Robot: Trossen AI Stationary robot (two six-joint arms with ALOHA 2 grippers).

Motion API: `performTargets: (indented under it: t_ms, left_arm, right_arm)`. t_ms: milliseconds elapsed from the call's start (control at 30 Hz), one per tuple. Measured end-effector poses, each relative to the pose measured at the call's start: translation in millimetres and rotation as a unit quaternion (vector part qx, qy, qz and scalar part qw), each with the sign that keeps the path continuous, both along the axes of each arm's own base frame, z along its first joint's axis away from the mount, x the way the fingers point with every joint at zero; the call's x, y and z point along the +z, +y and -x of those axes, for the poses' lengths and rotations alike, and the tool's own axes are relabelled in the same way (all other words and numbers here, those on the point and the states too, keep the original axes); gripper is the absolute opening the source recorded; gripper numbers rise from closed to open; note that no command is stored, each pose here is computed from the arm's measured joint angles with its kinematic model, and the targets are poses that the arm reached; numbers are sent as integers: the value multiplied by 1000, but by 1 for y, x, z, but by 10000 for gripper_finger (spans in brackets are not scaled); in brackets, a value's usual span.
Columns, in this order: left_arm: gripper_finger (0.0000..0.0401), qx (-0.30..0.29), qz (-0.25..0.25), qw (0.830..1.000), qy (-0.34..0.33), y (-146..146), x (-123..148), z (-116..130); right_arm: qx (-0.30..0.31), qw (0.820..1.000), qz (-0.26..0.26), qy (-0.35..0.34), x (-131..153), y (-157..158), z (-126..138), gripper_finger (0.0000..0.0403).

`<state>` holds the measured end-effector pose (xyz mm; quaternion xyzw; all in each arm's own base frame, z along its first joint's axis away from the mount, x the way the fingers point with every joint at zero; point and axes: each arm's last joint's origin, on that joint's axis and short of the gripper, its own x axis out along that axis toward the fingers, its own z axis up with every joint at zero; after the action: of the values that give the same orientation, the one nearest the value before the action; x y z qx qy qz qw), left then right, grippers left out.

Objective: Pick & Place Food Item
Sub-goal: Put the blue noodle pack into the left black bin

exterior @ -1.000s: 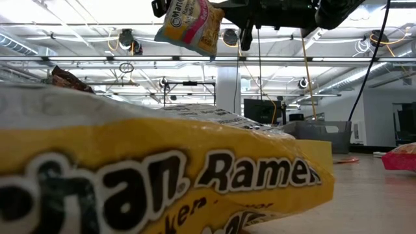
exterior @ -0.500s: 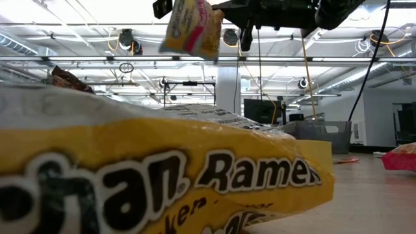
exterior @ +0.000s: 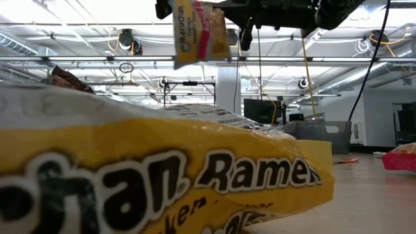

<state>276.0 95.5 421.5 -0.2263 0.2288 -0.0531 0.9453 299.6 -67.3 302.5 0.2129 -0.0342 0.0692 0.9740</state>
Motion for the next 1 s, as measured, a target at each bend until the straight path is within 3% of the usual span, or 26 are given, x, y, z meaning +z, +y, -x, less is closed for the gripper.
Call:
performTargets:
  t_ms: [333, 567, 733, 1000]
  left_arm:
    - [212, -19, 12, 1000, 13, -3, -7, -8]
    - [197, -12, -26, 999, 16, -5, -8, -9]
    - [190, -23, -12, 999, 47, -6, -17, -13]
    - [187, -67, 31, 995, 66, -7, -34, -30]
  right_arm:
    - [14, 1000, -8, 1, 0, 1, 0, 0]
    - [18, 1000, -9, -13, 3, 2, 0, 0]
    - [29, 999, -11, -37, 8, 2, 1, 0]
    - [53, 998, 0, -17, 16, 3, -2, 0]
